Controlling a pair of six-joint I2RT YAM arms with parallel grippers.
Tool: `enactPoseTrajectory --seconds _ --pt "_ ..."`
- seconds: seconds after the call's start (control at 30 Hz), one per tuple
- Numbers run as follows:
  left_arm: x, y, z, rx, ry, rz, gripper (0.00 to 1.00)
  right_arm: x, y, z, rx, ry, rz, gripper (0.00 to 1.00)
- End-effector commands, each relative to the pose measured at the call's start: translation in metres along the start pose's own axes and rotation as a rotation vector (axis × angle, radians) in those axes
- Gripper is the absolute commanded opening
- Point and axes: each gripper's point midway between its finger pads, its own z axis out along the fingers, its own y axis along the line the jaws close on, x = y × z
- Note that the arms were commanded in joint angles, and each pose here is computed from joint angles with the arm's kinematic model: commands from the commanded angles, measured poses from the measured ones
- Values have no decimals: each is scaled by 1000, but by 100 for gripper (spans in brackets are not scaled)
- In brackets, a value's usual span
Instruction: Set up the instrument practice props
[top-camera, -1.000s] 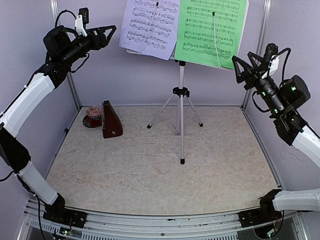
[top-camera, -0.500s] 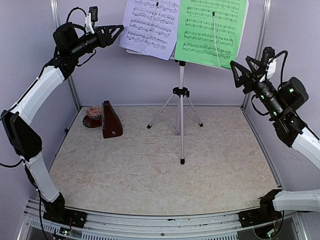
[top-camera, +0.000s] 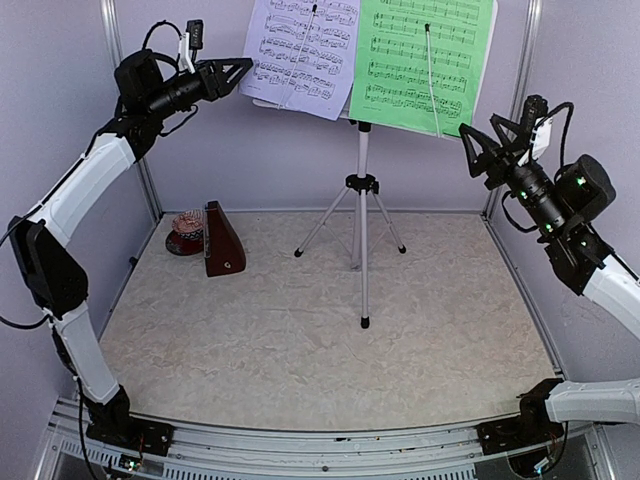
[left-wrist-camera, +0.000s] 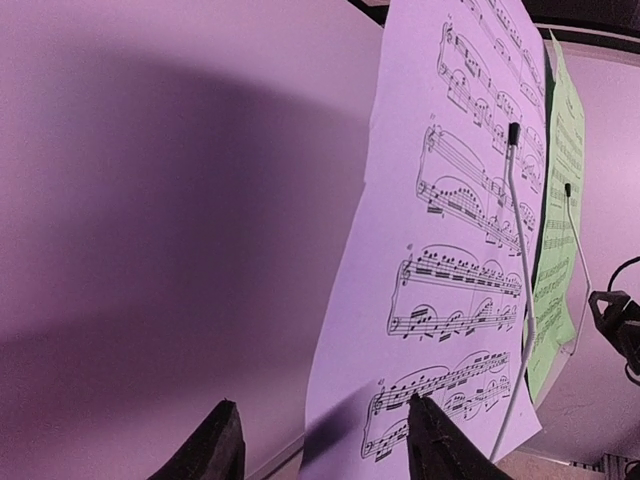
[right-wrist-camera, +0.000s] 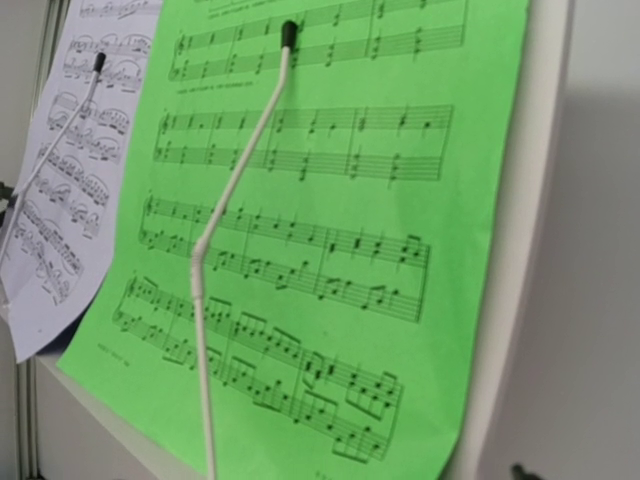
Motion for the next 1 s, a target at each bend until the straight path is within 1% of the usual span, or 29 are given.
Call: enactPoseTrajectory --seconds 0.0,0.17,0.3,0.4,0.6,0.7,0.73,0.77,0.9,0.97 --pt "7 4 2 13 1 -10 53 -1 -4 -2 14 1 -5 80" --pt "11 3 -1 15 -1 -18 39 0 -3 0 11 1 -4 80" --pt "15 0 -8 4 -19 -23 22 3 -2 1 7 6 3 79" --pt "16 0 -14 -13 -46 -37 14 3 -2 2 4 6 5 80" --pt "27 -7 -14 -8 -51 -43 8 3 -2 3 4 3 10 79" --pt "27 -12 -14 -5 -56 -35 7 3 -2 3 4 4 12 79" --pt "27 -14 -15 -4 -56 -30 11 3 -2 3 3 4 11 80" --pt "25 -15 -17 -2 -56 -21 17 3 -2 2 3 5 10 80" --pt "12 -11 -27 -37 -70 13 49 3 -3 1 10 7 4 80" --pt "6 -10 -30 -34 -78 25 60 4 -2 1 7 8 5 80"
